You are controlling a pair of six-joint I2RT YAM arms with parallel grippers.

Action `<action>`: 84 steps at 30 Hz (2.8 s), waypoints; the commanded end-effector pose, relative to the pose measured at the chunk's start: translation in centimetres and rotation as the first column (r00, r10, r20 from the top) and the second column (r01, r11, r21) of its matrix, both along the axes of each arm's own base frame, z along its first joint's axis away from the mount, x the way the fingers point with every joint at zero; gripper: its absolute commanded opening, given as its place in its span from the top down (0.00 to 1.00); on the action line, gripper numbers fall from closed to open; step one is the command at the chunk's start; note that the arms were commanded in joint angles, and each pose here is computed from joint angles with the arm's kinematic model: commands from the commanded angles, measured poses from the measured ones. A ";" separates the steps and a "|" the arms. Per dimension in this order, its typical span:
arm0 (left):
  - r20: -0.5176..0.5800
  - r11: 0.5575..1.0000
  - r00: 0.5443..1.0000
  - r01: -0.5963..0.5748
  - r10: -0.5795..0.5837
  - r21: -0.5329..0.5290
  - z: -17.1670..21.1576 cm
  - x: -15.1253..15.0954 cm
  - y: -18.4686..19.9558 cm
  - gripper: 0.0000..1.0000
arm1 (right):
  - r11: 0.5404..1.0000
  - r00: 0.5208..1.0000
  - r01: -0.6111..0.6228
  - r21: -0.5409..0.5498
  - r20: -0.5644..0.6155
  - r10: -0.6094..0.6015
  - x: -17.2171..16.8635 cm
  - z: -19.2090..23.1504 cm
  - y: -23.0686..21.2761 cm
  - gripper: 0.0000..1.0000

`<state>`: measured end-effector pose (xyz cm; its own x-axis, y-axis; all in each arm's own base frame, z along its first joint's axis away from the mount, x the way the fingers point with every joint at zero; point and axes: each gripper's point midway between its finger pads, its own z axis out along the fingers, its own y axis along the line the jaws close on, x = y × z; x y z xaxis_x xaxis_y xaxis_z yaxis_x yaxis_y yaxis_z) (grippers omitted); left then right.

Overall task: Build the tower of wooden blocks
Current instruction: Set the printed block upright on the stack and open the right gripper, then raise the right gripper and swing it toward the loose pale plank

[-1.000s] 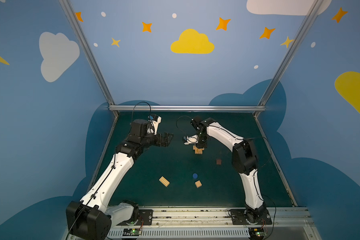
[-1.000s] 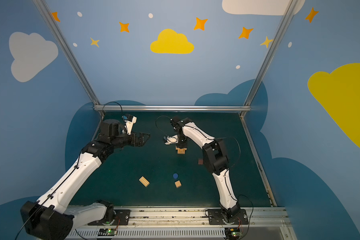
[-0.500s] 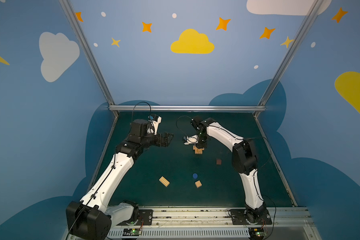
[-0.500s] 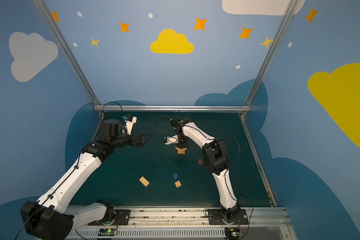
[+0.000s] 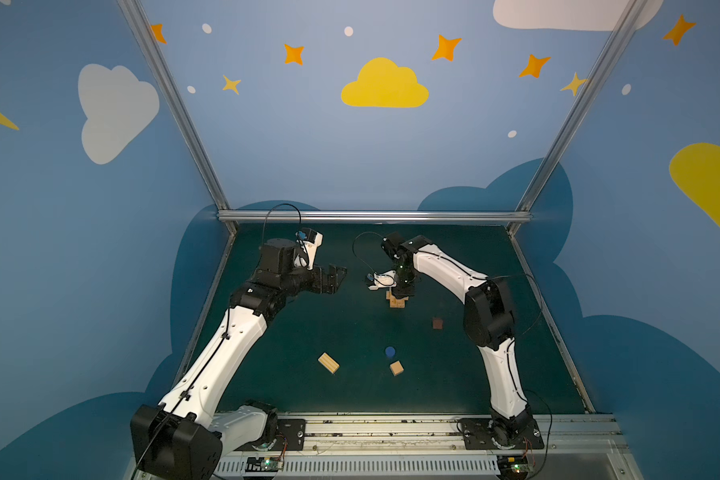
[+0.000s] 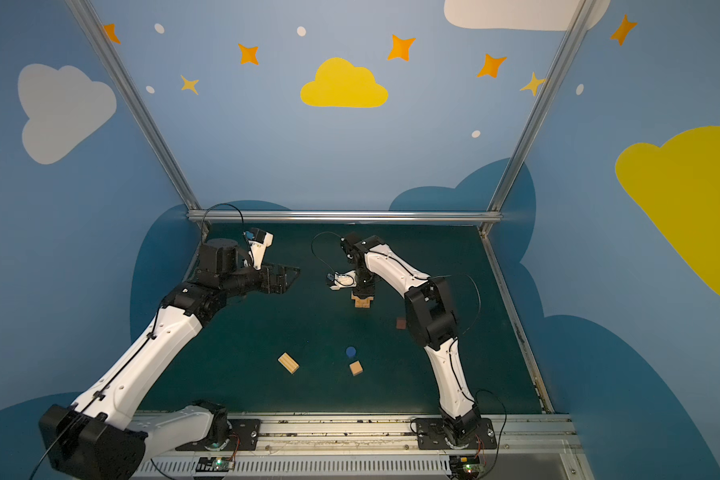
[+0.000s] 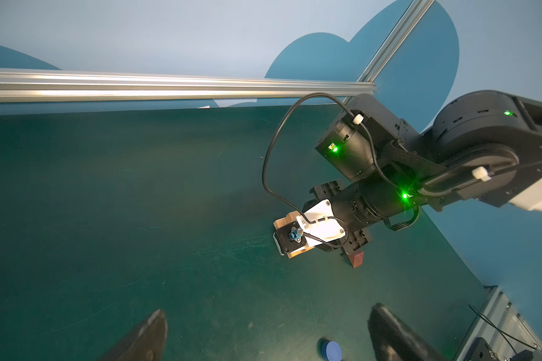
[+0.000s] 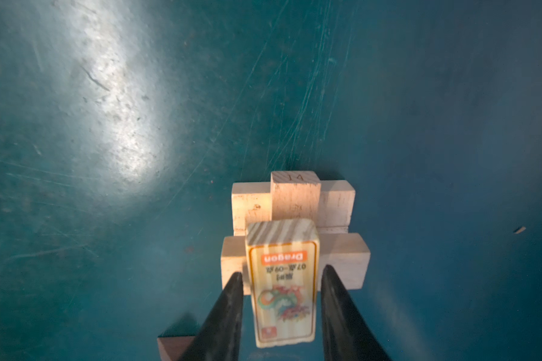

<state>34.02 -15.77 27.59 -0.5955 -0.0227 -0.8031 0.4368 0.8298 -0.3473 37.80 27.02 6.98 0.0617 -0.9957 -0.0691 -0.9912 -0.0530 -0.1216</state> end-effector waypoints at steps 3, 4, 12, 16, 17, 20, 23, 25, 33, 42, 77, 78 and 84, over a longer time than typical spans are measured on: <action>0.035 1.000 0.999 0.017 -0.017 -0.003 0.7 -0.2 -0.1 0.00 | 1.000 1.000 0.004 -0.001 -0.010 -0.004 0.1 0.1 0.0 0.62; 0.035 1.000 0.999 0.017 -0.016 -0.004 0.7 -0.2 -0.1 0.00 | 1.000 1.000 0.005 -0.001 -0.008 -0.005 0.2 0.1 0.0 0.62; 0.037 1.000 0.999 0.017 -0.017 -0.004 0.7 -0.2 -0.1 0.00 | 1.000 1.000 0.019 0.013 -0.002 -0.019 0.4 0.6 0.2 0.63; 0.038 1.000 0.999 0.012 -0.012 -0.005 0.8 -0.2 -0.1 0.00 | 1.000 1.000 0.018 0.007 -0.008 -0.018 0.3 0.6 0.0 0.65; 0.037 1.000 0.999 0.012 -0.012 -0.005 0.8 -0.1 -0.1 0.00 | 1.000 1.000 0.017 0.005 -0.011 -0.017 0.3 0.6 0.0 0.65; 0.034 1.000 0.999 0.012 -0.012 -0.007 0.7 -0.1 -0.1 0.00 | 1.000 1.000 0.017 0.004 -0.013 -0.017 0.3 0.6 0.0 0.66; 0.038 1.000 0.999 0.014 -0.014 -0.006 0.8 -0.2 -0.1 0.00 | 1.000 1.000 0.016 0.002 -0.018 -0.016 0.2 0.5 0.0 0.66; 0.038 1.000 0.999 0.014 -0.013 -0.006 0.8 -0.2 -0.1 0.00 | 1.000 1.000 0.017 0.001 -0.021 -0.017 0.1 0.5 0.0 0.66; 0.038 1.000 0.999 0.015 -0.015 -0.007 0.7 -0.2 -0.1 0.00 | 1.000 1.000 0.008 0.019 -0.003 -0.008 0.1 1.6 0.2 0.62; 0.051 1.000 0.999 0.008 -0.008 -0.002 1.0 -0.2 0.1 0.00 | 0.999 0.998 0.005 0.047 0.067 -0.008 -0.5 4.7 1.2 0.46; -0.158 0.984 0.971 -0.170 0.177 0.052 -6.7 -9.8 5.1 0.00 | 0.755 0.912 0.010 0.656 0.304 -0.276 -15.7 15.2 10.6 0.48; -0.156 0.982 0.971 -0.173 0.182 0.071 -7.1 -9.9 5.4 0.00 | 0.740 0.909 0.034 0.672 0.286 -0.302 -15.9 15.0 11.0 0.50; -0.117 0.957 0.951 -0.277 0.287 0.091 -9.2 -9.6 7.2 0.00 | 0.512 0.816 0.396 0.762 -0.037 -0.577 -16.8 14.7 12.8 0.70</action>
